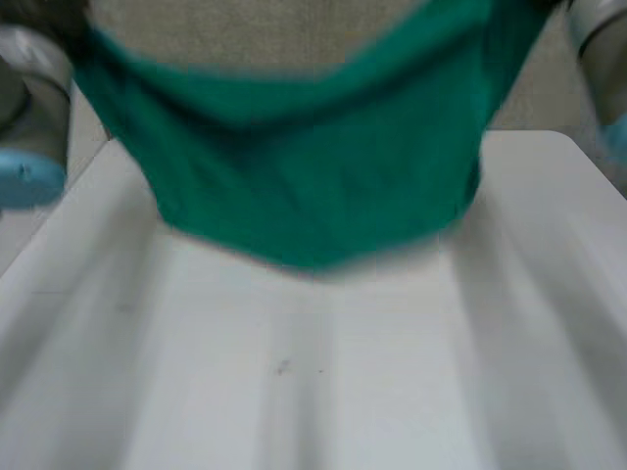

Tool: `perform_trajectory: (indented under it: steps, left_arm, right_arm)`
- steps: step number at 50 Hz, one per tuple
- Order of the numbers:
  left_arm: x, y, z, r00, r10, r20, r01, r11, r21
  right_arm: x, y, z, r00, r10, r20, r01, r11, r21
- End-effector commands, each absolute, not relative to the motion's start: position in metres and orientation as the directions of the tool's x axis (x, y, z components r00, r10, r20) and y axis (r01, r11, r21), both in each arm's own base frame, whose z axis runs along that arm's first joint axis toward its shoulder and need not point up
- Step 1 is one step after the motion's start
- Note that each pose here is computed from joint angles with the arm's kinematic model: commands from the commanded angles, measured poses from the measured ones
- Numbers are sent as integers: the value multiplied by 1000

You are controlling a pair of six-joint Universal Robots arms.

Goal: Fold the towel.

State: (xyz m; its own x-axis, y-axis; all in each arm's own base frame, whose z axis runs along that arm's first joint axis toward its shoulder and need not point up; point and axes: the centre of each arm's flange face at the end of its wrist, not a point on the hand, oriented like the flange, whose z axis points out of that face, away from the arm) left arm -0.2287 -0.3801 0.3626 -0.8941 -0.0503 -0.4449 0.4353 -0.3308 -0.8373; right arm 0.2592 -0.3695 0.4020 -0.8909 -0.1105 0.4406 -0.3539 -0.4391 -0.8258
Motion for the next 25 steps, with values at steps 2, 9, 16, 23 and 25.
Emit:
perform_trajectory:
  steps: [2,9,16,23,25]
  left_arm:
    - [-218,-375,372,-926,-146,-348,377,-412,-830]
    - [-209,-367,302,-936,-52,-347,350,-235,-907]
    - [-200,-356,248,-933,12,-358,356,-86,-931]
    - [-203,-336,185,-909,160,-385,397,51,-916]
    - [-202,-330,174,-904,180,-387,406,82,-910]
  right_arm:
    - [252,-348,414,-938,-137,319,-203,-530,-823]
    - [265,-338,329,-857,-346,381,-253,-362,-897]
    - [269,-327,268,-799,-476,368,-295,-224,-929]
    - [266,-325,187,-748,-553,366,-412,-45,-910]
    - [264,-322,178,-734,-563,380,-443,-28,-896]
